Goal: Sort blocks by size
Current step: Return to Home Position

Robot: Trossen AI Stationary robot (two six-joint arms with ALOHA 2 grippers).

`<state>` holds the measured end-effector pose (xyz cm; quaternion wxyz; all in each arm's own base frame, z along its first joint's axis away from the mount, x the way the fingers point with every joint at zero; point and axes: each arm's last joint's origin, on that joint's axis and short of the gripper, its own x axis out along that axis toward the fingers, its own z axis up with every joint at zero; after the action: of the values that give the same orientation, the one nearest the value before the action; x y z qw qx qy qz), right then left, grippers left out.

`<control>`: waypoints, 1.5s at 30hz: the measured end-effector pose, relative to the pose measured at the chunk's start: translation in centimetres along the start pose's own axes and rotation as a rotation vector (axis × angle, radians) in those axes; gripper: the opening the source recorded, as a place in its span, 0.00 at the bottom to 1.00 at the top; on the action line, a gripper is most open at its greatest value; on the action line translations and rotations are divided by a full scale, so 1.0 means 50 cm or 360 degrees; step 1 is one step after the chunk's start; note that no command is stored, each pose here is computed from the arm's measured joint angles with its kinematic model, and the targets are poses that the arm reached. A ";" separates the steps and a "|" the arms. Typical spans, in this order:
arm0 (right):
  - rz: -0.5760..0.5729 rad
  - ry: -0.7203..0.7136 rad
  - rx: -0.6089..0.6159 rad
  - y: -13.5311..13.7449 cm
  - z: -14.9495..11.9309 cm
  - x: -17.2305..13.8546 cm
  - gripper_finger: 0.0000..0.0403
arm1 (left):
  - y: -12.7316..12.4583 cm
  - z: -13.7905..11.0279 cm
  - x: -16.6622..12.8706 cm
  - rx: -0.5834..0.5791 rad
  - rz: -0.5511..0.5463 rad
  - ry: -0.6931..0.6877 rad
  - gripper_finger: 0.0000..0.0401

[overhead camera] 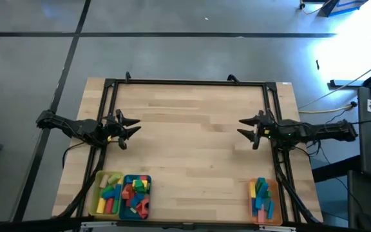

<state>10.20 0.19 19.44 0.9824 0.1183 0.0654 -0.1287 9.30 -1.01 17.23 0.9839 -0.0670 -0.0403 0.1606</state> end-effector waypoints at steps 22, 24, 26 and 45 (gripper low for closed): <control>-0.0058 0.0056 -0.0153 -0.022 -0.020 -0.038 0.59 | 0.000 0.000 0.000 0.0136 0.0000 0.0001 0.33; -0.0073 0.0105 -0.0173 -0.024 -0.026 -0.038 0.59 | 0.000 0.000 0.000 0.0212 0.0001 0.0001 0.33; -0.0084 0.0151 -0.0190 -0.026 -0.032 -0.039 0.59 | 0.000 0.000 0.000 0.0270 0.0007 0.0001 0.33; -0.0118 0.0198 -0.0157 -0.029 -0.046 -0.035 0.59 | 0.025 0.002 0.005 0.0268 0.0395 -0.0008 0.33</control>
<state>7.90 -0.19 17.19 0.9756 0.0751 0.1371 -0.1540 9.15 0.25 17.15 0.9586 0.0118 -0.0206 0.2839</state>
